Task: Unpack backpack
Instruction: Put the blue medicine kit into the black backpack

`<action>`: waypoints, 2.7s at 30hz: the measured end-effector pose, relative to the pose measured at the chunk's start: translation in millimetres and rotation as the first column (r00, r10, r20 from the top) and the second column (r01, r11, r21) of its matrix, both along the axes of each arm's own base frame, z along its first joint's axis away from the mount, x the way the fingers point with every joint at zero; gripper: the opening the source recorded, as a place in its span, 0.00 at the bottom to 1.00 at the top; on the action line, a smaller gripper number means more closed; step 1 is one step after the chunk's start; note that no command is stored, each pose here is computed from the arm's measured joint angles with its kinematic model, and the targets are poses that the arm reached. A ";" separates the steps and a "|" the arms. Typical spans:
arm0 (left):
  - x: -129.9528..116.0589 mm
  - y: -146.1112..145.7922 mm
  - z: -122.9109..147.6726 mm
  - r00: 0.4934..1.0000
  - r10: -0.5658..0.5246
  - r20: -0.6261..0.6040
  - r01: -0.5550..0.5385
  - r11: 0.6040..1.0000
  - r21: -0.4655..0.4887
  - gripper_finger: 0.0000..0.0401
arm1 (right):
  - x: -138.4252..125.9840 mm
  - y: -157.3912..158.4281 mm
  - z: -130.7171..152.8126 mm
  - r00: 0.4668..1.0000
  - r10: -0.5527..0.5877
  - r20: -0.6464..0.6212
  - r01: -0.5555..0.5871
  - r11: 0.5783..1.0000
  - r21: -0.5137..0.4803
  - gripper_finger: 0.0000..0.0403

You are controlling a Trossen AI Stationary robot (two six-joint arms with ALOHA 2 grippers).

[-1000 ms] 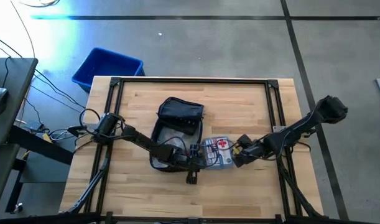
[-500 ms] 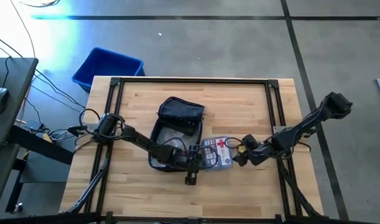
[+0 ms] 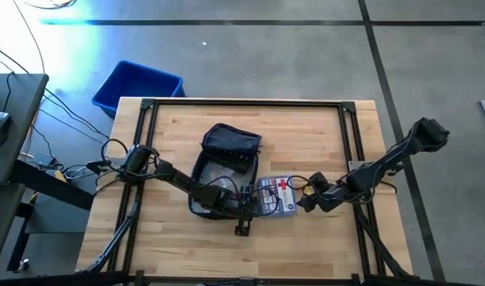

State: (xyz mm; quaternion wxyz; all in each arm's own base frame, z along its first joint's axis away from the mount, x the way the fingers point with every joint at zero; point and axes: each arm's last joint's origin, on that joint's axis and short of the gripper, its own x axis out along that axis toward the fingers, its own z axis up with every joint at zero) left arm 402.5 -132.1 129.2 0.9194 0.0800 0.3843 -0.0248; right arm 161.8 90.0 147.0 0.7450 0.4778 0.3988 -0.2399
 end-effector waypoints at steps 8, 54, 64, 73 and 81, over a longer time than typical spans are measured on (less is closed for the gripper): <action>0.3 1.2 0.4 0.999 0.029 0.013 -0.030 0.999 0.035 0.00 | 5.7 -3.5 -7.5 0.991 -0.062 0.123 0.053 0.996 0.069 0.77; -21.7 -59.2 100.2 0.974 -0.063 0.220 0.018 0.979 0.201 0.00 | 37.6 18.8 13.3 0.808 0.037 0.588 -0.016 0.999 -0.041 0.35; -144.0 -124.5 201.5 0.938 -0.120 0.325 0.019 0.954 0.298 0.00 | 113.0 21.8 78.3 0.771 0.217 0.599 -0.136 0.974 -0.179 0.35; -223.4 -154.3 203.3 0.934 -0.095 0.344 0.019 0.976 0.216 0.00 | 216.2 -28.7 88.1 0.716 0.436 0.545 -0.370 0.899 -0.233 0.35; -239.0 -164.5 195.4 0.938 -0.088 0.336 0.030 0.984 0.176 0.00 | 281.2 -85.9 56.1 0.669 0.557 0.493 -0.560 0.813 -0.158 0.35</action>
